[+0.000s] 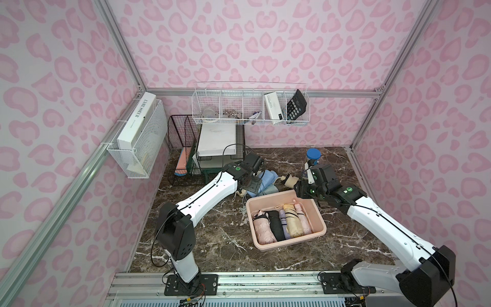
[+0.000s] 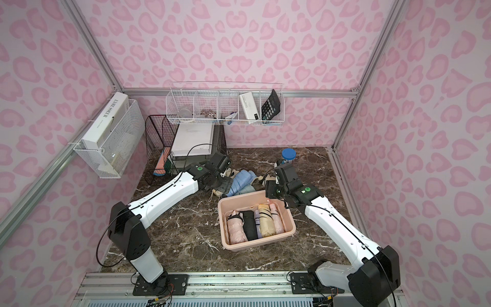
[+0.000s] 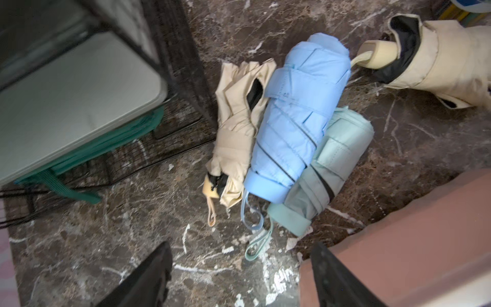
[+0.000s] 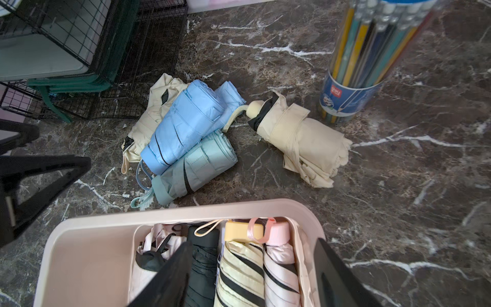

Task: Put the umbrella into the storage box
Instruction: Place the umbrella in the storage box, then pick up the umbrella from the center of the board.

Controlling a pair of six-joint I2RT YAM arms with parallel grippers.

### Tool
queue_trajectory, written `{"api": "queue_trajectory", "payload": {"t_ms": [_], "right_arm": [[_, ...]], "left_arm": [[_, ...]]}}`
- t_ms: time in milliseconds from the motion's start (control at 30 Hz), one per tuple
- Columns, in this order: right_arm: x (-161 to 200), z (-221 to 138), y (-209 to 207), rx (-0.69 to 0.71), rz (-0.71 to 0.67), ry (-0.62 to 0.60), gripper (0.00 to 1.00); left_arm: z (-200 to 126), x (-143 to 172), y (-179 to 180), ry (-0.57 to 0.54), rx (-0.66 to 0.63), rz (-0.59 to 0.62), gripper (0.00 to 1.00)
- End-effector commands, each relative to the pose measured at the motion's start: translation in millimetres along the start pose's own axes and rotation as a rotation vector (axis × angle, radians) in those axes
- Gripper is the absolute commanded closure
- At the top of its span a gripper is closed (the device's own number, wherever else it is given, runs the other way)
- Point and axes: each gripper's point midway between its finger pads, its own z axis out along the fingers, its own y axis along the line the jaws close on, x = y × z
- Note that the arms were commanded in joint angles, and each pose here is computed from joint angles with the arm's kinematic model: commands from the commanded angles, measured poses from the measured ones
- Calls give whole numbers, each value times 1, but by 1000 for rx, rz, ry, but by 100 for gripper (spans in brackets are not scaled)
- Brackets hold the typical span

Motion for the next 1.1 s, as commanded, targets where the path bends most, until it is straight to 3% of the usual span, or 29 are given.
{"api": "queue_trajectory", "payload": {"t_ms": [0,467,1067], "right_arm": [[-2,2,-4,-11,39,4,35],[-4,-5,-23,18,81,11,35],[-4,-5,-24,16,86,17,35]], "left_arm": [[13,-20,-24,-21,102,48,18],[79,-46,-68,62,190,131,15],[139,-46,-61,101,43,192,14]]}}
